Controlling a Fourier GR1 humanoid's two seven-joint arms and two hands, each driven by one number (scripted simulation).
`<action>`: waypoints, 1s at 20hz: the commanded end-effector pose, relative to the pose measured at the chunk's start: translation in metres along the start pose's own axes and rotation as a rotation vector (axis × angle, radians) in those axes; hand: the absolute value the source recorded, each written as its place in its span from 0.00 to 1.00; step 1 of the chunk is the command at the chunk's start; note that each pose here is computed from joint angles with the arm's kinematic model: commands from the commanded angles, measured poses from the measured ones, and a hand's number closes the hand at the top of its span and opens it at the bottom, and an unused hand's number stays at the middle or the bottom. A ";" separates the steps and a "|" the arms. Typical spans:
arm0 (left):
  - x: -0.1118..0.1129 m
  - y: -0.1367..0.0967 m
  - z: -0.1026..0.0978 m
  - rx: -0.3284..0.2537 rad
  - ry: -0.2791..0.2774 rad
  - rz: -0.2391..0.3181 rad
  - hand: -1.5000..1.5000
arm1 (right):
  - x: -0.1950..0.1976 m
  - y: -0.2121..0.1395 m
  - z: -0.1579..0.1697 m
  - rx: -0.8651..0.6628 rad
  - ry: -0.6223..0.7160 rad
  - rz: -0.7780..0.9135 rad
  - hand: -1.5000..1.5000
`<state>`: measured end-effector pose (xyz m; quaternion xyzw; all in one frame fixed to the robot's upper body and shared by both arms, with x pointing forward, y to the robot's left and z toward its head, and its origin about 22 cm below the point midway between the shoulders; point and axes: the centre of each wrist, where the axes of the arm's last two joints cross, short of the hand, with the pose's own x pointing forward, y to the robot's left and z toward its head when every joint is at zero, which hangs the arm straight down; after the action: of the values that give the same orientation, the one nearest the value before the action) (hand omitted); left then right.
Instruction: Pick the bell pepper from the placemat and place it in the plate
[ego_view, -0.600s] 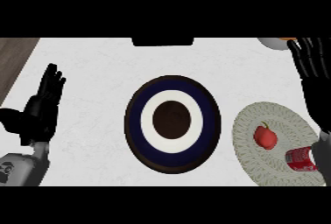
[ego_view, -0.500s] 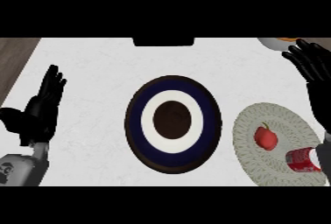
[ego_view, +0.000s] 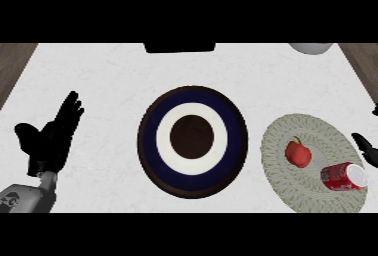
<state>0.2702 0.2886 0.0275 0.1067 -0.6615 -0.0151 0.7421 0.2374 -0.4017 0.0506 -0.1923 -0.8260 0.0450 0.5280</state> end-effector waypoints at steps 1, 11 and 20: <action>-0.009 -0.010 0.005 -0.043 0.038 0.011 0.50 | -0.049 -0.015 0.084 -0.095 0.012 0.028 0.00; -0.012 -0.008 -0.015 -0.082 0.046 -0.013 0.50 | -0.055 -0.023 0.088 0.186 0.095 0.352 0.00; -0.004 0.004 -0.012 -0.064 0.046 0.008 0.50 | -0.025 -0.003 0.077 0.320 0.228 0.457 0.00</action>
<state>0.2785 0.2849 0.0224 0.0790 -0.6451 -0.0356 0.7591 0.1828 -0.4105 -0.0102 -0.2894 -0.7119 0.2386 0.5937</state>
